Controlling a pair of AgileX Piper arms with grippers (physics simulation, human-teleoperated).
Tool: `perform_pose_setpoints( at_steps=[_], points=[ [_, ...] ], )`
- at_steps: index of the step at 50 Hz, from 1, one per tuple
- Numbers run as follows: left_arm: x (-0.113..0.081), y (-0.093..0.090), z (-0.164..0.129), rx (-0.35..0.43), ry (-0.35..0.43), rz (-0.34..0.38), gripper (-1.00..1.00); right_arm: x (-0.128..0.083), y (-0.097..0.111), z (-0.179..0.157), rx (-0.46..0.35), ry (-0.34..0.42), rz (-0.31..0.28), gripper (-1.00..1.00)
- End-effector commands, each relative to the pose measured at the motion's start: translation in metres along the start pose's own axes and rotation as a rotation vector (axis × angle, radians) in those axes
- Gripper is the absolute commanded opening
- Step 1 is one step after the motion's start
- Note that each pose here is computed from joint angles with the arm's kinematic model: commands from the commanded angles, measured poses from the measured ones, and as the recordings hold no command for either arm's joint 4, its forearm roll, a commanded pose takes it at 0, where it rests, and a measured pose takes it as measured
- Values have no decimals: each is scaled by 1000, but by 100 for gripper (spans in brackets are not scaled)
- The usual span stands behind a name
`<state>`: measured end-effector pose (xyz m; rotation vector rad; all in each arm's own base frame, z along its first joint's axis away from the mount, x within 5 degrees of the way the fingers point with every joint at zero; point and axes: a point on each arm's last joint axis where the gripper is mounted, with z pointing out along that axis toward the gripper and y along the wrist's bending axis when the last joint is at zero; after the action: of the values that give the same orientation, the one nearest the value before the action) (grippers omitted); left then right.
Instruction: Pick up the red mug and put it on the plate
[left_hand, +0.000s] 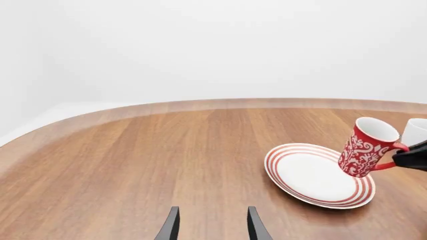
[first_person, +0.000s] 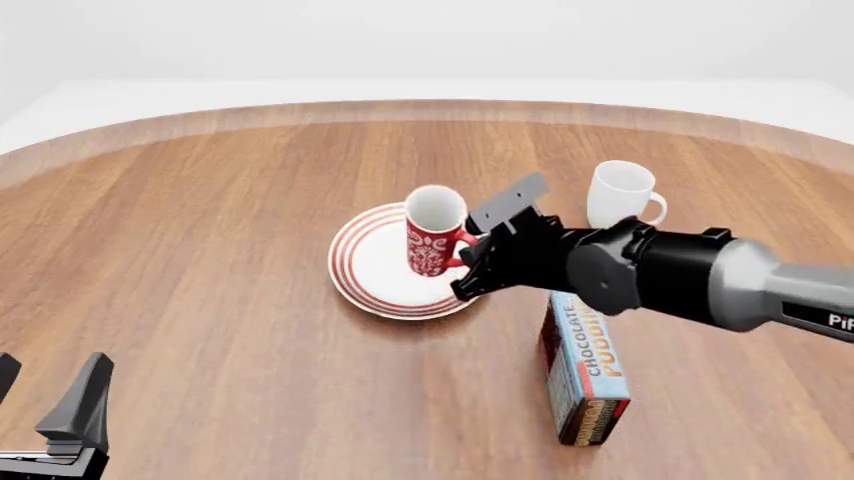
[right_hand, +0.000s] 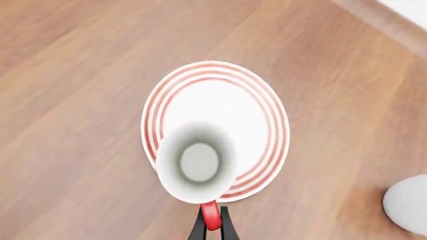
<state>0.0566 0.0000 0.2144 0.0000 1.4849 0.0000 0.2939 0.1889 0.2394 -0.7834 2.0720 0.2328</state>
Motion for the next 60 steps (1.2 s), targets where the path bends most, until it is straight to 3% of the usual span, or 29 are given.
perform_pose_setpoints(
  at_steps=[1,15,50,60],
  points=[
    [0,0,0,0,0,0,100,-6,-13,17,27,-12,10,-100],
    [0,0,0,0,0,0,100,-12,-22,40,44,-10,7,-100],
    [0,0,0,0,0,0,100,-18,-19,74,28,11,-4,-100],
    [0,0,0,0,0,0,100,-10,-17,85,25,24,10,-100]
  ],
)
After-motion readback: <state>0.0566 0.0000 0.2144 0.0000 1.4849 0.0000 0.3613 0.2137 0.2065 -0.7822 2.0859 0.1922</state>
